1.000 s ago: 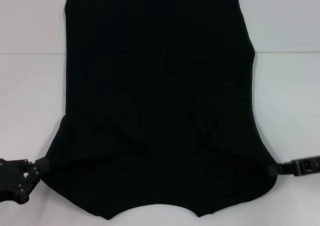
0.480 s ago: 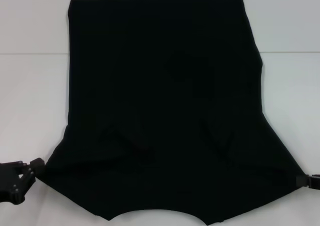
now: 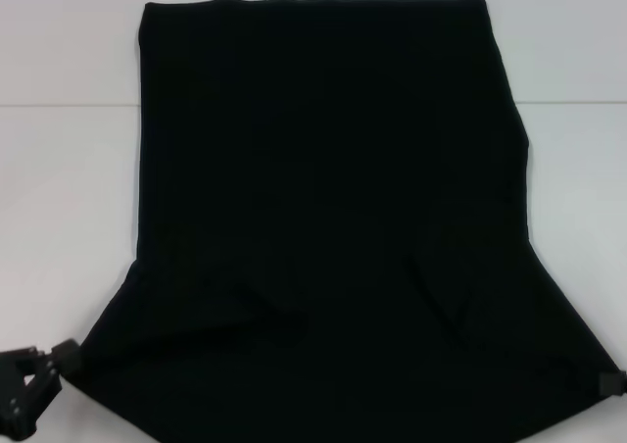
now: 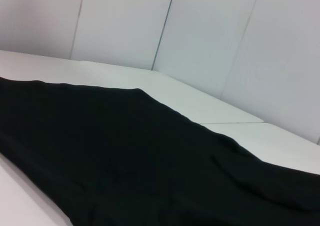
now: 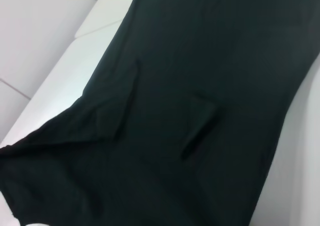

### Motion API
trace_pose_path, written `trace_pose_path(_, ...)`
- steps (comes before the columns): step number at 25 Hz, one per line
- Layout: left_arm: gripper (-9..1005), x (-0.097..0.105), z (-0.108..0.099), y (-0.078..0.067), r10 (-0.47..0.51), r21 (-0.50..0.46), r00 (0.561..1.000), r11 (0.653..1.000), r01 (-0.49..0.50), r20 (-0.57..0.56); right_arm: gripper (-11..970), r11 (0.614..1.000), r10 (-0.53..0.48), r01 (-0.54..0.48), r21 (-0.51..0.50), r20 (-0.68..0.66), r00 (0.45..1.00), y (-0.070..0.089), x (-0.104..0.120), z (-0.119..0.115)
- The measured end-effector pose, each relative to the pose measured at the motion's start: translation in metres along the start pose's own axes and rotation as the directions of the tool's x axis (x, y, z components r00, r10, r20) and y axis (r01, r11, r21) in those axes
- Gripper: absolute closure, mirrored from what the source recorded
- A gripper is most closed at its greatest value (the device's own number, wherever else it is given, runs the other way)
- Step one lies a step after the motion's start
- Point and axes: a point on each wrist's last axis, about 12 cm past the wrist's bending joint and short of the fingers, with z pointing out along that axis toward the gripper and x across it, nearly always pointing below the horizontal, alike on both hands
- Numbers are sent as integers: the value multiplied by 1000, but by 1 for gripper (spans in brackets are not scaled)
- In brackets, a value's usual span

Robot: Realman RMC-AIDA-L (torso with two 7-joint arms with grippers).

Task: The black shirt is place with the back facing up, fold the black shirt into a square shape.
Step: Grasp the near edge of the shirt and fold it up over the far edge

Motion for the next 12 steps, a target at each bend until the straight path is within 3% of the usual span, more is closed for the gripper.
trace_pose_path(12, 995, 10, -18, -14, -49, 28, 999, 998, 50, -19, 937, 999, 13, -13, -31, -16, 1000, 2, 27, -7)
